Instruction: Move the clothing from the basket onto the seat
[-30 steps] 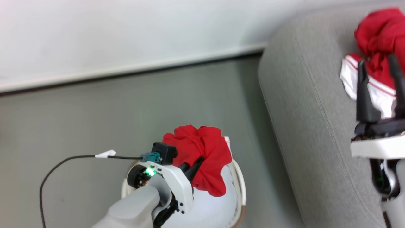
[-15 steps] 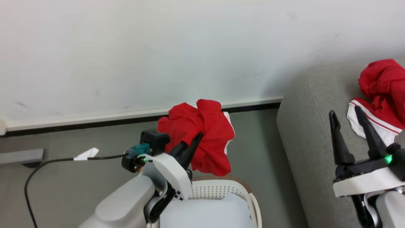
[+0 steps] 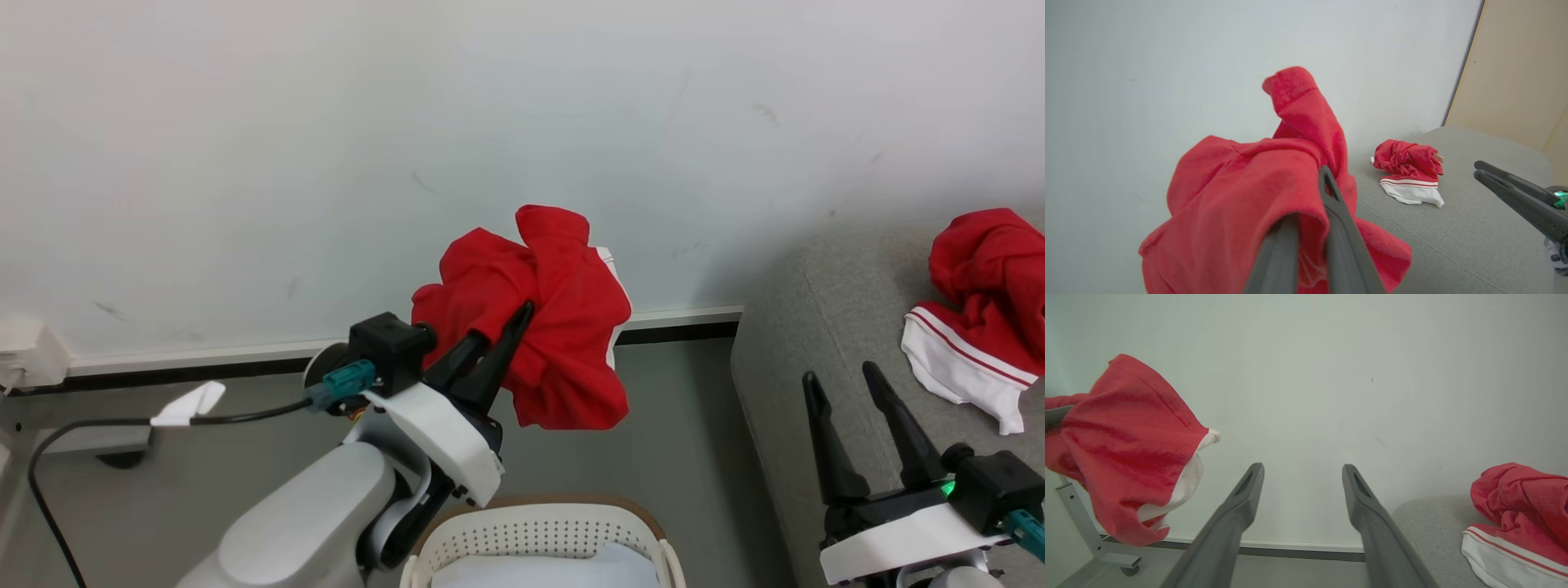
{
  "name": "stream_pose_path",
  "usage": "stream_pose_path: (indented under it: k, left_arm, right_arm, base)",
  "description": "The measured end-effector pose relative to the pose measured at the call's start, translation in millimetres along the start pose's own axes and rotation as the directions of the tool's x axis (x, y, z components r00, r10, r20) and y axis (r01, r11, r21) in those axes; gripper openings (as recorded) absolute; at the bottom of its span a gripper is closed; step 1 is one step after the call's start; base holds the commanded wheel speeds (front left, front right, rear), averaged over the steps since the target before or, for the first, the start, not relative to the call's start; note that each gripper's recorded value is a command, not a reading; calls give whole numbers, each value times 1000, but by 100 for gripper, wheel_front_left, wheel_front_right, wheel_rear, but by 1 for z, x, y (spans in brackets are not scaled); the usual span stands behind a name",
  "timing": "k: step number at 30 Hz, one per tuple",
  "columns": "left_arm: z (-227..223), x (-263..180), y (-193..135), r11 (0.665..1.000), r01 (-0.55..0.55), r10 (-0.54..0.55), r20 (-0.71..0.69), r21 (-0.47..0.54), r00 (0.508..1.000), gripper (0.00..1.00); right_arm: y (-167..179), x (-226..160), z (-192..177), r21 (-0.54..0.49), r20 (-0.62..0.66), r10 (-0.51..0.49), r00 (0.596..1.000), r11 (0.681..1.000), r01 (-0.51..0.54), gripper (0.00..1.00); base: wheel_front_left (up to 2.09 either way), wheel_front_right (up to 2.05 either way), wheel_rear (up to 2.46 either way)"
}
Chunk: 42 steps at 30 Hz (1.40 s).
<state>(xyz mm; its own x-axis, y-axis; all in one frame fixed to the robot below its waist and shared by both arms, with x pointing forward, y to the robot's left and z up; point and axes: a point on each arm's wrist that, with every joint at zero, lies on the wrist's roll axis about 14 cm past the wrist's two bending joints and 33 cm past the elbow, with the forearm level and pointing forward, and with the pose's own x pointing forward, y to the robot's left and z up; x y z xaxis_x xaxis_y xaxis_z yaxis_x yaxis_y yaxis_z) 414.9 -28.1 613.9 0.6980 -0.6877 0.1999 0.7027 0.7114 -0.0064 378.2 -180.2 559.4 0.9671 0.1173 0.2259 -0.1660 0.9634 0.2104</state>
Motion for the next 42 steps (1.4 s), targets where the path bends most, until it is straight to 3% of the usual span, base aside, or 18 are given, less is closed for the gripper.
stream_pose_path:
  k: [8,13,28,42]
  left_arm:
    - [8,0,-6,1000,12,-12,8,8,1000,0]
    - [5,-1,-6,1000,10,-10,0,5,1000,0]
    - [-10,-3,-19,999,41,-42,-39,-19,998,0]
    - [-16,-13,-56,991,114,-118,-53,-73,992,0]
  right_arm:
    - [10,-1,-3,6,-7,26,1000,1000,-26,100]
    - [33,2,5,27,19,99,995,995,-99,100]
    - [133,-5,-37,93,-107,412,905,910,-403,100]
    - [157,13,-82,64,-242,462,853,885,-461,100]
  base:
    - [0,0,0]
    - [0,0,0]
    - [0,0,0]
    - [0,0,0]
